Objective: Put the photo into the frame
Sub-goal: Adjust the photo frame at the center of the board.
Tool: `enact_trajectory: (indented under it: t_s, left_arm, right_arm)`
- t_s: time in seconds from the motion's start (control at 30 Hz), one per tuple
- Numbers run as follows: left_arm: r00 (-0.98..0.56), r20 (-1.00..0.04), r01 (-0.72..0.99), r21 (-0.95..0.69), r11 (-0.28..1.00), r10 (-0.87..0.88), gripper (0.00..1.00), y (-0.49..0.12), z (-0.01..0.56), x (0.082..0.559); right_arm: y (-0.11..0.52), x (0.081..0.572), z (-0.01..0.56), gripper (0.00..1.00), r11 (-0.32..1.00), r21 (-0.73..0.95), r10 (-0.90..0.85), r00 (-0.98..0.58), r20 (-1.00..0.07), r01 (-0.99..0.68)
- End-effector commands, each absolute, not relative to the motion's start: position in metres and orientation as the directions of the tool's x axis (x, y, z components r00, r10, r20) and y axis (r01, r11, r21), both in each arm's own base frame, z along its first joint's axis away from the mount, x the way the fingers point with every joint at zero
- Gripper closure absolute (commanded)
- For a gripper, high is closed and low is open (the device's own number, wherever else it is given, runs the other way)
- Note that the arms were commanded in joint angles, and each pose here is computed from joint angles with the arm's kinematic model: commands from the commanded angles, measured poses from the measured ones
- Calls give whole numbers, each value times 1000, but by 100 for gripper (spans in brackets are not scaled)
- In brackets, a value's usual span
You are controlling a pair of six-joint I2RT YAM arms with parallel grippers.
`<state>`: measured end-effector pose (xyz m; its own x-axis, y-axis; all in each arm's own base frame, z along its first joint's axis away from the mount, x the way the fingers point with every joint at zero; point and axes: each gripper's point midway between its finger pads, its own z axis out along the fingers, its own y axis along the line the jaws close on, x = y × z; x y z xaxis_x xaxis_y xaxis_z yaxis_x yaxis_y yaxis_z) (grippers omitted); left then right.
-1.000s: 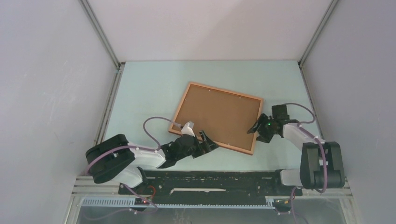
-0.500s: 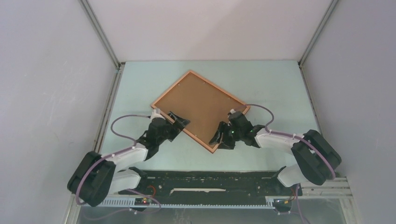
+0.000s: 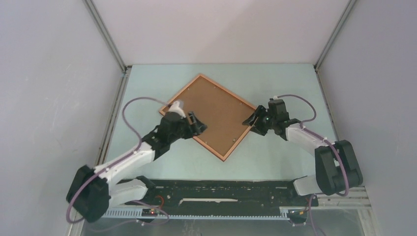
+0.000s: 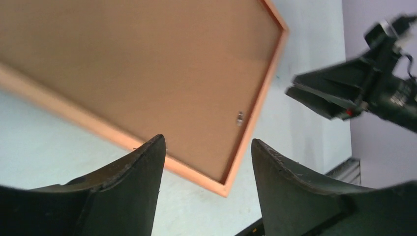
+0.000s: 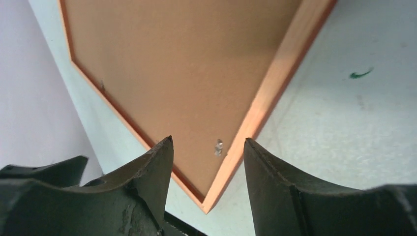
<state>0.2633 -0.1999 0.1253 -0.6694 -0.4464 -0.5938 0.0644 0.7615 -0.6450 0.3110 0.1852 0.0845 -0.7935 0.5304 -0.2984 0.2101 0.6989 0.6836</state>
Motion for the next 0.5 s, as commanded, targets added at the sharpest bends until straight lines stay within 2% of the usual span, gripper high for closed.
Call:
enact_trajectory:
  t_s: [0.0,0.23,0.37,0.47]
  left_arm:
    - [-727,-656,271,-545,794,-202,33,-262,143,268]
    - [-794,-607,408,-485,773,39,64,-351,113,272]
    - [-804,-581,443,-444,779,126,77,-375,94,279]
    - [-817,-562,431,-439,789,133,82,-377,81,279]
  right_arm:
    - [173,311,73,39,711,666,515,-812,-275,225]
    - [188,319,50,46,655,712,534,-821,-201,251]
    - [191,317,42,46,655,710,526,-830,-184,258]
    - [190,310,36,49,670,693,510,-843,-169,266]
